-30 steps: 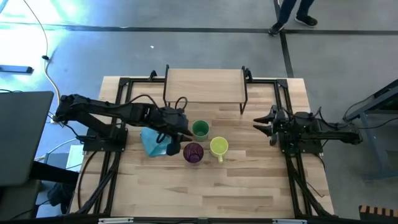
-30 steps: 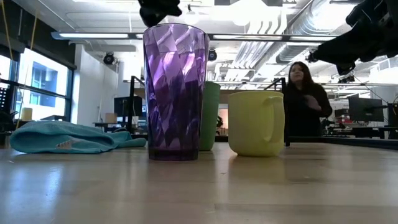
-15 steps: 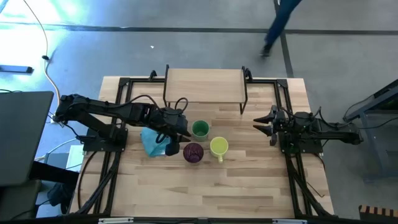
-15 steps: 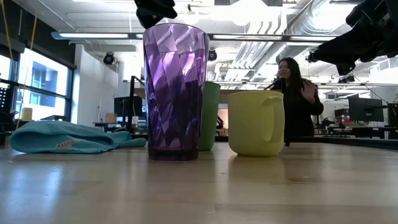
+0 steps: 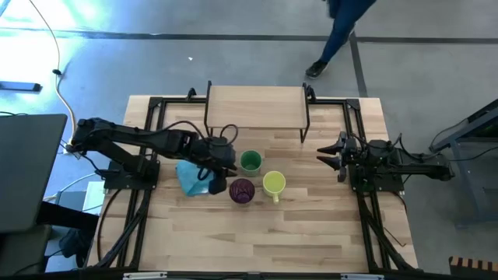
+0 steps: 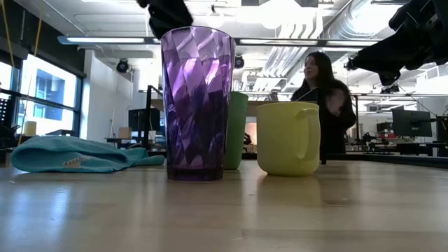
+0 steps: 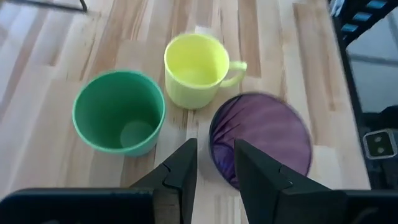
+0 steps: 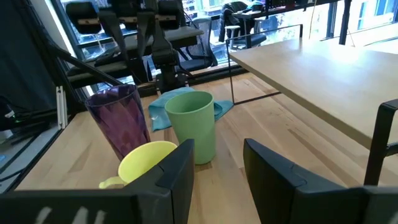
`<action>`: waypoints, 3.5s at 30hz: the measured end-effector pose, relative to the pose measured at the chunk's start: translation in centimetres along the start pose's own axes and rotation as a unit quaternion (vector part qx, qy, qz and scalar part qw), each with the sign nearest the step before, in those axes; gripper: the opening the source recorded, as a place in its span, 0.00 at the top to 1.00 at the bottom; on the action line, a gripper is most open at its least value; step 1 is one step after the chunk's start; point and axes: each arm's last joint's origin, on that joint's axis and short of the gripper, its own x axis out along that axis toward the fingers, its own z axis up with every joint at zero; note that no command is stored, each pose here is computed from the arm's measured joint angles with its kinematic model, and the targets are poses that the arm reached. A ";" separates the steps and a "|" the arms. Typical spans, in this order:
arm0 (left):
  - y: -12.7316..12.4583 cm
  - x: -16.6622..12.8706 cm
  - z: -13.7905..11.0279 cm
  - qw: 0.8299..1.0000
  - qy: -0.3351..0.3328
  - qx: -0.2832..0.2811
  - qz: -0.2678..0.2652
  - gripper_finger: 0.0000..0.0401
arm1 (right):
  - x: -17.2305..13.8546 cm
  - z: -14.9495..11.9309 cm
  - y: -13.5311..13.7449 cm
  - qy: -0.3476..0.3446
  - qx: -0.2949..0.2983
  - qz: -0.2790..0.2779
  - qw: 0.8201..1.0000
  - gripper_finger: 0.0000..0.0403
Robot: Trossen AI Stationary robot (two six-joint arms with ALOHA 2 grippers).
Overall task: Stack small to large cups/mugs on shelf
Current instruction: Put the violet cup on the shelf
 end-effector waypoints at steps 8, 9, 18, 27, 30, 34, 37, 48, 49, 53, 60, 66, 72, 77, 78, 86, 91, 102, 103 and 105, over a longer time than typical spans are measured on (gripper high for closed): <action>0.1 3.2 -0.5 0.999 0.046 0.008 0.008 0.76 | 0.0 0.0 0.0 0.000 0.011 0.000 1.000 0.68; 0.1 3.4 -0.5 0.999 0.048 0.008 0.009 0.76 | 0.0 0.0 0.0 0.000 0.011 0.000 1.000 0.68; 0.1 3.7 -0.5 0.999 0.049 0.009 0.009 0.76 | 0.0 0.0 0.0 0.000 0.011 0.000 1.000 0.68; 0.1 3.8 -0.5 0.999 0.049 0.009 0.008 0.76 | 0.0 0.0 0.0 0.000 0.011 0.001 1.000 0.68; 0.1 4.1 -0.6 0.998 0.057 0.008 -0.003 0.76 | 0.0 0.0 0.0 0.000 0.013 0.001 1.000 0.68; 0.1 4.9 -0.8 0.998 0.069 0.008 -0.005 0.76 | 0.0 0.0 0.0 0.001 0.020 0.001 1.000 0.68; 0.1 5.5 -0.9 0.997 0.077 0.008 -0.003 0.76 | 0.0 0.0 0.0 0.002 0.020 0.001 1.000 0.68; 0.2 6.0 -0.9 0.997 0.071 0.011 0.019 0.87 | 0.1 -0.2 0.0 0.009 0.019 -0.001 1.000 0.68; 0.2 6.0 -0.8 0.997 0.070 0.012 0.019 0.92 | 0.1 -0.1 0.0 0.009 0.018 -0.001 1.000 0.68; 0.2 6.0 -0.8 0.997 0.070 0.011 0.017 0.97 | 0.1 -0.2 0.0 0.011 0.015 -0.001 1.000 0.68; 0.2 5.5 -1.0 0.997 0.083 -0.007 0.003 0.99 | 0.1 -0.2 0.0 0.013 0.007 -0.002 1.000 0.68; 0.1 4.2 -0.5 0.993 0.113 -0.022 0.016 0.99 | 0.1 -0.3 0.0 0.015 0.007 -0.003 1.000 0.68; -0.3 2.0 1.6 0.994 0.101 -0.016 0.037 1.00 | 0.1 -0.3 0.0 0.017 0.012 -0.003 1.000 0.68; -0.4 -0.3 3.4 0.994 0.086 0.000 0.061 1.00 | 0.1 -0.6 -0.1 0.030 0.021 -0.006 0.999 0.68; -0.5 -0.8 3.7 0.994 0.085 0.003 0.069 1.00 | 0.1 -0.6 -0.1 0.031 0.025 -0.006 0.999 0.68; -0.5 -5.1 6.0 0.988 0.061 0.024 0.139 1.00 | 0.1 -0.6 -0.1 0.032 0.029 -0.007 0.999 0.68; -0.2 -7.2 7.0 0.981 0.043 0.036 0.188 1.00 | 0.1 -0.6 -0.1 0.032 0.029 -0.006 0.999 0.68; 4.7 -8.8 8.1 0.977 0.047 0.018 0.205 1.00 | 0.1 -0.6 -0.1 0.032 0.048 -0.007 0.998 0.68; 5.3 -8.9 8.1 0.978 0.049 0.015 0.203 1.00 | 0.1 -0.6 -0.1 0.032 0.048 -0.007 0.998 0.68; 6.5 -9.1 8.1 0.978 0.052 0.008 0.202 1.00 | 0.1 -0.6 -0.1 0.031 0.048 -0.007 0.998 0.68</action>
